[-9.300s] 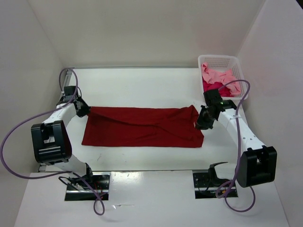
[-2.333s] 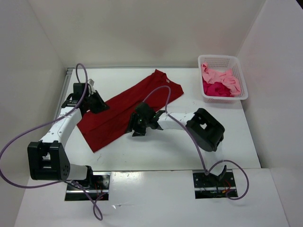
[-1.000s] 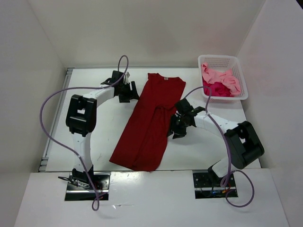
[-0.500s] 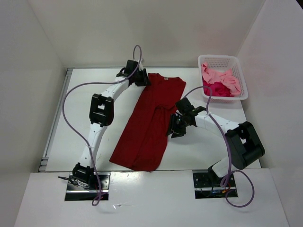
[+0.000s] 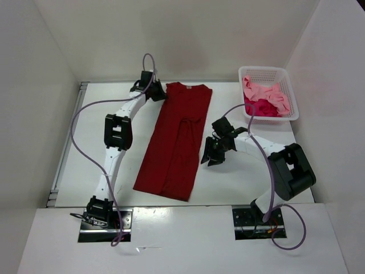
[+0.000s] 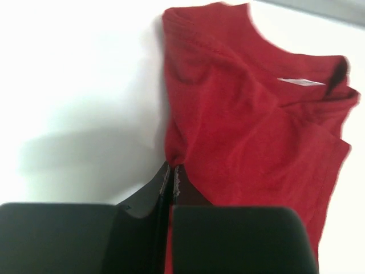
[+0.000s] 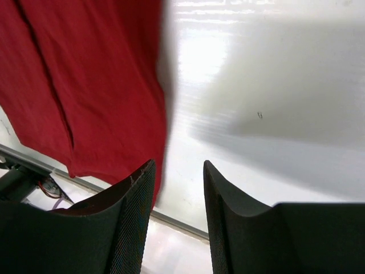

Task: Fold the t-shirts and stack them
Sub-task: Rotate the tshirt 90 degrees

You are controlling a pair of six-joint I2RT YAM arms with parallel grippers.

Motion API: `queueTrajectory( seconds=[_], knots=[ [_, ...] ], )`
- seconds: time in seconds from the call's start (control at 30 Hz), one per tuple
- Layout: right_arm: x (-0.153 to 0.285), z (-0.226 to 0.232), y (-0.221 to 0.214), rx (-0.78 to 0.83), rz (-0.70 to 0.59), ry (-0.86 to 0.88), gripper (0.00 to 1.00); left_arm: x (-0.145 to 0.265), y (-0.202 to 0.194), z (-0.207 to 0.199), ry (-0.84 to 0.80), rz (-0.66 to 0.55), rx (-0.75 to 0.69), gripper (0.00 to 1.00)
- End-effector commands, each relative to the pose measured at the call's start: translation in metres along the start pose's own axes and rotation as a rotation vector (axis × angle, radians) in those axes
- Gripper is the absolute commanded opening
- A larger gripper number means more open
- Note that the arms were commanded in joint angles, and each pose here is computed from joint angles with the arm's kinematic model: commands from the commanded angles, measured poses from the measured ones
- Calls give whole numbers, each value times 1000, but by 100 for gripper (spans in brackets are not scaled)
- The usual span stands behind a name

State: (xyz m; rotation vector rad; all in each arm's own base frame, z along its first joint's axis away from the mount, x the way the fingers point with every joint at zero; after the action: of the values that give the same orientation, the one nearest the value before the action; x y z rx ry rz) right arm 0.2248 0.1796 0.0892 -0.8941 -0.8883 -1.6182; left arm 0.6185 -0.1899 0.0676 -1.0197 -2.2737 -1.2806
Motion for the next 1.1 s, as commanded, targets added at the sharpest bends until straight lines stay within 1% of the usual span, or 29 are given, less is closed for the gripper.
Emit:
queueTrajectory(
  seconds=[0.0, 0.03, 0.1, 0.13, 0.2, 0.23, 0.27, 0.3, 0.33, 0.37, 0.4, 0.43, 0.47, 0.5, 0.53, 0.57, 0.6, 0.67, 0.7, 0.73, 0.77, 0.8, 0.83, 0.87, 0.9, 0.93, 0.97, 1.03, 1.07],
  knots=[
    [2, 13, 20, 55, -48, 36, 45, 33, 52, 30, 96, -138, 87, 2],
    [-1, 11, 19, 52, -38, 29, 46, 35, 55, 28, 91, -147, 85, 5],
    [0, 16, 25, 56, -49, 37, 49, 37, 46, 31, 107, -119, 124, 18],
    [3, 21, 28, 61, -54, 54, 50, 45, 53, 24, 89, -148, 116, 31],
    [3, 23, 27, 58, -37, 61, 53, 50, 46, 27, 106, -143, 135, 38],
    [3, 23, 23, 55, -15, 68, 53, 61, 39, 32, 120, -134, 160, 42],
    [1, 20, 17, 49, 13, 76, 54, 67, 35, 34, 136, -137, 175, 52],
    [3, 19, 14, 50, 12, 77, 54, 75, 36, 40, 137, -155, 179, 57],
    [4, 16, 1, 50, 27, 74, 54, 99, 49, 35, 138, -197, 179, 62],
    [4, 15, -6, 33, 38, 71, 54, 100, 19, 50, 177, -136, 184, 70],
    [3, 15, -13, 31, 48, 79, 54, 111, 14, 58, 196, -127, 198, 73],
    [0, 12, -24, 32, 56, 83, 54, 132, 20, 54, 190, -153, 187, 76],
    [-2, 11, -28, -5, 68, 89, 54, 139, 9, 55, 192, -127, 176, 78],
    [-3, 14, -34, -5, 77, 104, 54, 153, -14, 58, 207, -79, 190, 87],
    [-8, 10, -41, -18, 88, 99, 54, 160, -27, 59, 207, -52, 186, 94],
    [-10, 17, -39, -10, 69, 126, 54, 168, -40, 60, 210, -27, 193, 100],
    [-14, 16, -40, -35, 74, 121, 54, 183, -63, 63, 221, 11, 204, 100],
    [-20, 24, -41, -10, 94, 137, 51, 199, -90, 65, 230, 59, 229, 100],
    [-21, 32, -38, -6, 89, 148, 51, 213, -92, 58, 209, 51, 225, 100],
    [-24, 36, -39, 3, 97, 147, 51, 220, -104, 59, 214, 81, 234, 100],
    [-32, 36, -43, 17, 129, 136, 51, 229, -132, 67, 239, 147, 257, 100],
    [-34, 37, -43, 14, 143, 139, 51, 243, -133, 61, 231, 133, 252, 98],
    [-37, 39, -45, 23, 148, 139, 50, 250, -141, 61, 227, 145, 256, 91],
    [-41, 40, -43, 28, 140, 149, 47, 258, -151, 62, 239, 168, 252, 80],
    [-45, 34, -46, 20, 156, 131, 42, 270, -160, 61, 243, 179, 246, 56],
    [-46, 34, -45, 20, 148, 124, 34, 276, -166, 63, 260, 188, 250, 48],
    [-49, 29, -42, 6, 139, 102, 29, 285, -170, 57, 255, 194, 242, 43],
    [-49, 22, -38, -13, 128, 74, 18, 295, -185, 60, 270, 224, 244, 36],
    [-46, 19, -33, -18, 107, 65, 9, 302, -191, 58, 265, 245, 251, 36]
  ],
)
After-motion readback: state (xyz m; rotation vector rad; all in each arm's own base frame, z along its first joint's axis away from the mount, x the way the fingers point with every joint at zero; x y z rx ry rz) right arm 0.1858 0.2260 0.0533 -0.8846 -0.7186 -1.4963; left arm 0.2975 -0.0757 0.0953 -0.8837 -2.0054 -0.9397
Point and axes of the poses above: each gripper's point midway between its finger pads, its own x axis back along the fingers, its own z axis along the line the jaws close on, y = z × x, the point moved 5 cm from there along x, back along the fingers, and after that the axes turned 1 degree about -x, right-handed, at the moved point
